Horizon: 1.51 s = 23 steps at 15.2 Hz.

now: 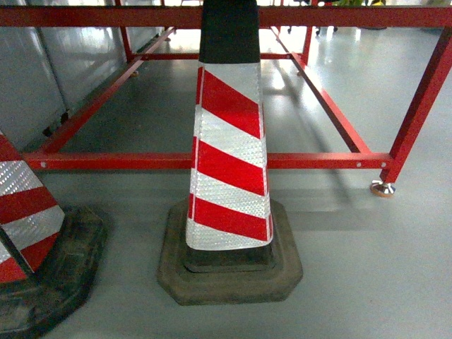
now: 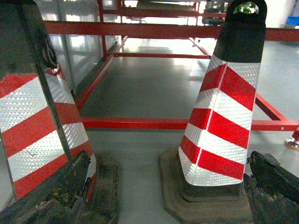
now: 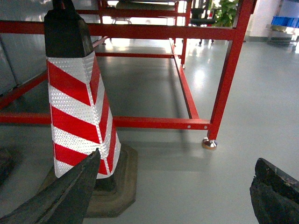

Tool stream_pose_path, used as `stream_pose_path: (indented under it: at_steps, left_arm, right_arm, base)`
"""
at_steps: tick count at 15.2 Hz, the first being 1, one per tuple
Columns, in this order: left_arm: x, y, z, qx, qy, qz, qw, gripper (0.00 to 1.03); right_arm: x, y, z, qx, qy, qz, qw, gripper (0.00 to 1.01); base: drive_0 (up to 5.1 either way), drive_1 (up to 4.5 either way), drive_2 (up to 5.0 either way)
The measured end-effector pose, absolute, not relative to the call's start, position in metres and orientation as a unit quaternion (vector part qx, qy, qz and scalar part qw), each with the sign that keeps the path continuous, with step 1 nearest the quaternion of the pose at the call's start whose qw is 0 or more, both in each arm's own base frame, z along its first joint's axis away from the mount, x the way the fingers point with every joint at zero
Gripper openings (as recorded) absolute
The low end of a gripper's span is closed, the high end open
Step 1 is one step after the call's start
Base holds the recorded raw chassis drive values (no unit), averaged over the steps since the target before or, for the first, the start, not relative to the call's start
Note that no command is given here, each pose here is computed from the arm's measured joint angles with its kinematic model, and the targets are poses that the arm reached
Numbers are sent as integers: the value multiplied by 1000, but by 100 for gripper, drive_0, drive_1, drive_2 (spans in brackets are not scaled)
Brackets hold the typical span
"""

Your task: Sort blue parts and orange caps into right shelf containers

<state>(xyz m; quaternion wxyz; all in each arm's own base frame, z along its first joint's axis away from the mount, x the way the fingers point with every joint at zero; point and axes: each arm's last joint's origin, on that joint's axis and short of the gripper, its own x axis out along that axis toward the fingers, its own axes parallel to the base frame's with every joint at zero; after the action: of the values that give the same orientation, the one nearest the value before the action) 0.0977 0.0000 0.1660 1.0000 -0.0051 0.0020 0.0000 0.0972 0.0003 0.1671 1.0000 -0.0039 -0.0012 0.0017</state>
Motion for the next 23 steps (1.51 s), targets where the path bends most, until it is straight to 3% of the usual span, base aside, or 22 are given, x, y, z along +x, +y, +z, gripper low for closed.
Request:
stream_pose_path:
  at_steps: [23]
  left_arm:
    - [98, 0, 166, 0, 2, 0, 1000, 98]
  right_arm:
    - [97, 0, 167, 1, -1, 2, 1000, 98]
  base:
    - [0, 0, 0]
